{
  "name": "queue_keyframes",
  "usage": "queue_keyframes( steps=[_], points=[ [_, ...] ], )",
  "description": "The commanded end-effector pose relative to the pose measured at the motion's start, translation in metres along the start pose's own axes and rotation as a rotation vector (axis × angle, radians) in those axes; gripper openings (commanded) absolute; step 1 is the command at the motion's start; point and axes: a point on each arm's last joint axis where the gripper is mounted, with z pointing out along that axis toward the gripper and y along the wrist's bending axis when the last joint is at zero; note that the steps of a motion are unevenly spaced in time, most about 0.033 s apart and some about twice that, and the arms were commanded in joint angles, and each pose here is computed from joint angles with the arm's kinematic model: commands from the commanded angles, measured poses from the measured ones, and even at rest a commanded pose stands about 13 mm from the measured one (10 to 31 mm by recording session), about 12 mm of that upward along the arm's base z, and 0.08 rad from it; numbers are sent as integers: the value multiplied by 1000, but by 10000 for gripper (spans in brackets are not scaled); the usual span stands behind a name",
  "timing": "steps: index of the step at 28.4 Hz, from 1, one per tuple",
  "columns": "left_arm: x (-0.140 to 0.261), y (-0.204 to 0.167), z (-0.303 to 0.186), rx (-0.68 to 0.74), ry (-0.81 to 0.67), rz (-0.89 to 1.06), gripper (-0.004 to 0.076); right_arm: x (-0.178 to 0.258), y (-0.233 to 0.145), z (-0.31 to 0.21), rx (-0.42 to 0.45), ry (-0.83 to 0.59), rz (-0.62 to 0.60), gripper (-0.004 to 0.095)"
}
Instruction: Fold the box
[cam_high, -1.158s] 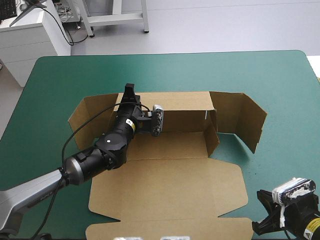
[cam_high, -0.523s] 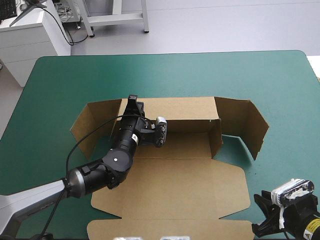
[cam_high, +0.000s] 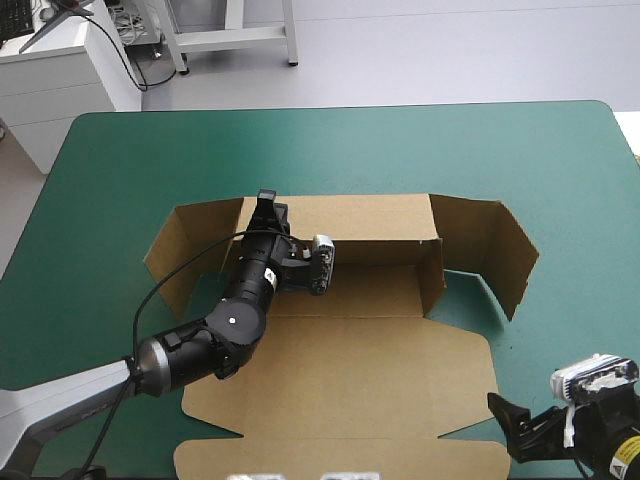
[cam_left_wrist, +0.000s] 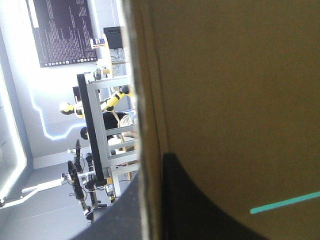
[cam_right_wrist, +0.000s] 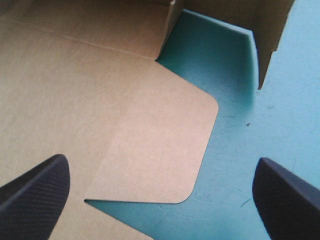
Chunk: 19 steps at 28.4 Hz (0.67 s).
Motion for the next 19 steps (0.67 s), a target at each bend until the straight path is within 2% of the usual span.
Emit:
queue_keyframes(
  steps=[1, 6, 14, 19],
  points=[
    [5, 18, -8, -88, 25, 2, -8, -28, -2, -11, 46, -152, 92, 915],
    [5, 19, -8, -89, 27, 2, -8, -69, -6, -19, 148, -155, 147, 915],
    [5, 19, -8, -90, 30, 2, -8, -159, -7, -4, 336, -18, 73, 914],
    [6, 19, -8, -92, 38, 2, -8, -208, -1, 20, 351, 28, 7, 914]
  ],
)
